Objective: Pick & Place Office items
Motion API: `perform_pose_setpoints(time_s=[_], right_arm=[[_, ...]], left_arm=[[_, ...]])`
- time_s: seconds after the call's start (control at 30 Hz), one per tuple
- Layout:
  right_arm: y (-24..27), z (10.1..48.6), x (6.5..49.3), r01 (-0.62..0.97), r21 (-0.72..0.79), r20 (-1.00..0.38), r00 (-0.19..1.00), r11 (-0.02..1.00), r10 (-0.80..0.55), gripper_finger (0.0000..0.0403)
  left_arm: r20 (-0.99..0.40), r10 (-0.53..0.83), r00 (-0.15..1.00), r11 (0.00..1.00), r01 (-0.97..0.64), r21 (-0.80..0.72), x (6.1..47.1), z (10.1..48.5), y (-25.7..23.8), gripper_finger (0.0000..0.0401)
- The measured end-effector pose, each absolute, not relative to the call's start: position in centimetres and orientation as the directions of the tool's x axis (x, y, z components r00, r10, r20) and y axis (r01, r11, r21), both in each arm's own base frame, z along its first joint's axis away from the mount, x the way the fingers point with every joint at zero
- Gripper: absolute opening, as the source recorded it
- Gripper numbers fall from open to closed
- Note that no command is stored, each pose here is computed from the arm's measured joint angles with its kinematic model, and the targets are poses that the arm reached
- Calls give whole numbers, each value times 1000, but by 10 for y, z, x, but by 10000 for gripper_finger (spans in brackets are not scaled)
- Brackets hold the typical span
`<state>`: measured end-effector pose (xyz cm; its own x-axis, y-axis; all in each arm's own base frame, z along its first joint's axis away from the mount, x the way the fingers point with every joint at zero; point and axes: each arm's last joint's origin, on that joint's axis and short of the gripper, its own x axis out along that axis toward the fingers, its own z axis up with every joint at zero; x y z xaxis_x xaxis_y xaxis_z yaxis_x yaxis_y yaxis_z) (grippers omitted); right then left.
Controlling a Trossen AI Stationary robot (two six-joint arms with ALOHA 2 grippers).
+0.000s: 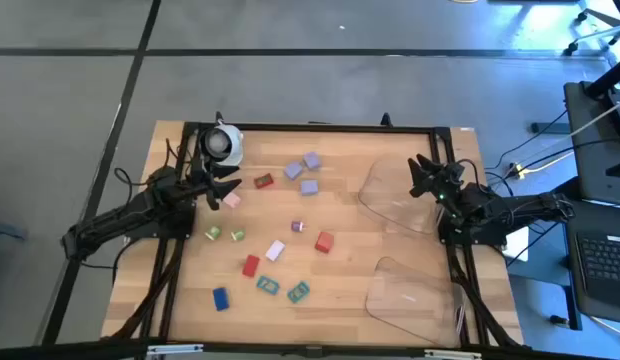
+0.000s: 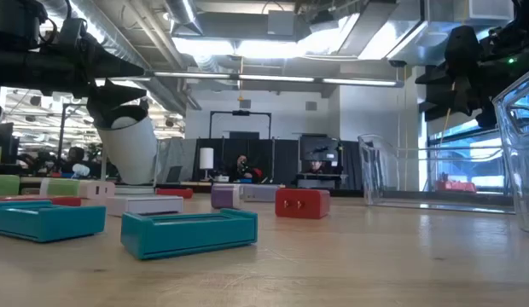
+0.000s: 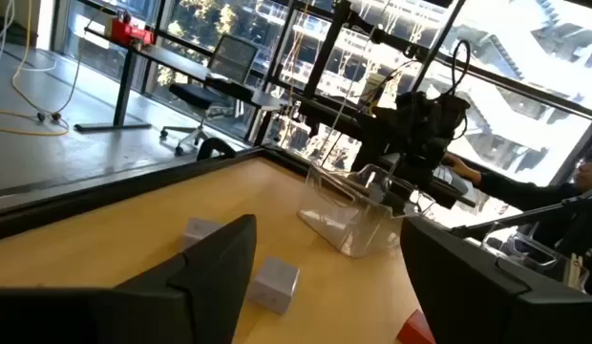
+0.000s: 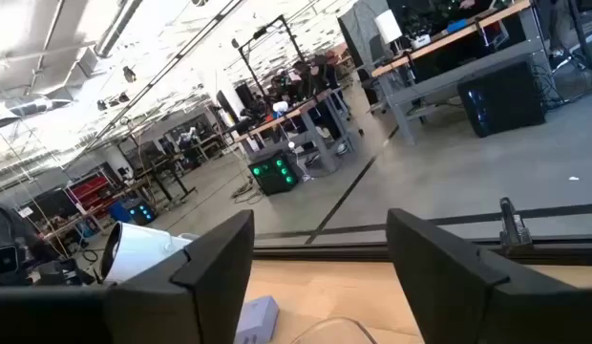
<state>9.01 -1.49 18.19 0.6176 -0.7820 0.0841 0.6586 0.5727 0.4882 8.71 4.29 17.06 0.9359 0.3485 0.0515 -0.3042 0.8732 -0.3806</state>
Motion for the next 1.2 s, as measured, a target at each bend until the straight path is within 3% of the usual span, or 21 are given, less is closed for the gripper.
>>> perform_pose_setpoints(time_s=[0.9, 1.1, 1.2], right_arm=[[-15, 182, 90, 667, 496, 83, 601, 556, -795, 242], [-13, 183, 92, 544, 579, 99, 693, 607, -715, 242], [-12, 183, 93, 465, 646, 106, 731, 605, -674, 242]], left_arm=[[52, 349, 936, 873, -305, -381, 87, 171, 43, 258], [51, 359, 932, 870, -314, -381, 87, 171, 43, 258], [52, 434, 899, 835, -380, -398, 86, 171, 45, 258]])
